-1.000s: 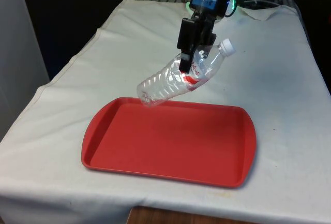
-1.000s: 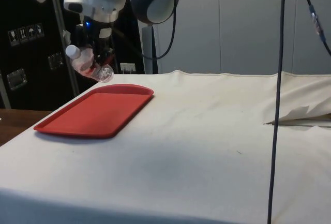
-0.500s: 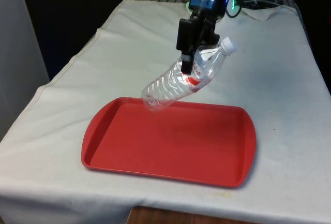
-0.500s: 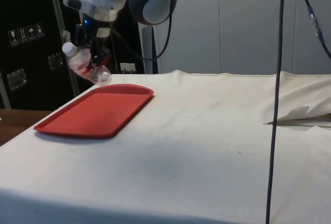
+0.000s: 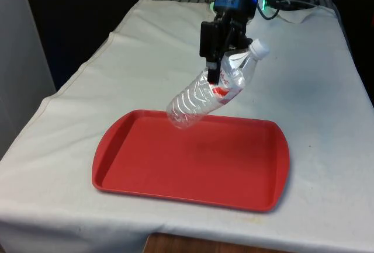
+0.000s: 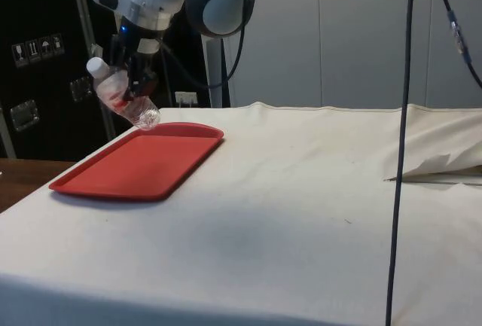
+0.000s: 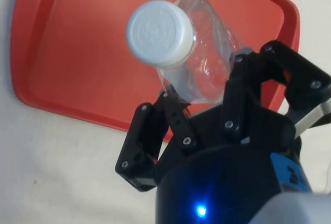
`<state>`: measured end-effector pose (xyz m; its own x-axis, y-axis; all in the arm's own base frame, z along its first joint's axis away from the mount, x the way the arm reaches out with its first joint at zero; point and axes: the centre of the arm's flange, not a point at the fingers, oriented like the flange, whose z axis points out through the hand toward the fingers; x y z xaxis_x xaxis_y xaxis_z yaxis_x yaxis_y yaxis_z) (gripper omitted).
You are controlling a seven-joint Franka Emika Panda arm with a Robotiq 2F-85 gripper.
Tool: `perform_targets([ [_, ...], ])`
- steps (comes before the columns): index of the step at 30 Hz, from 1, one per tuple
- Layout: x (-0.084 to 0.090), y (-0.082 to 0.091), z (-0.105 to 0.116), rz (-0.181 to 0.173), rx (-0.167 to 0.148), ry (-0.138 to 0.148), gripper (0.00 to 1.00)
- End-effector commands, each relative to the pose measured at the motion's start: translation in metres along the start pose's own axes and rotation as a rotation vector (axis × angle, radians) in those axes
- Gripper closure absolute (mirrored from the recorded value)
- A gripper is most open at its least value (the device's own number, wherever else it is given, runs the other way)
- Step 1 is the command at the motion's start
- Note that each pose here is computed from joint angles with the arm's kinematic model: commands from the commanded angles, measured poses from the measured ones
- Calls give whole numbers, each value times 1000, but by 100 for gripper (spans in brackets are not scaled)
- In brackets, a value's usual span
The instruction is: Place the bottle upright on the tray.
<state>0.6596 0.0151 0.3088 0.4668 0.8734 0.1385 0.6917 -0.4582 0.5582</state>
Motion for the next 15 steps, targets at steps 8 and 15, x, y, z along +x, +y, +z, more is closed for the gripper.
perform_targets([
  [8, 1, -1, 0, 66, 6, 39, 83],
  [15, 1, -1, 0, 117, 10, 59, 83],
])
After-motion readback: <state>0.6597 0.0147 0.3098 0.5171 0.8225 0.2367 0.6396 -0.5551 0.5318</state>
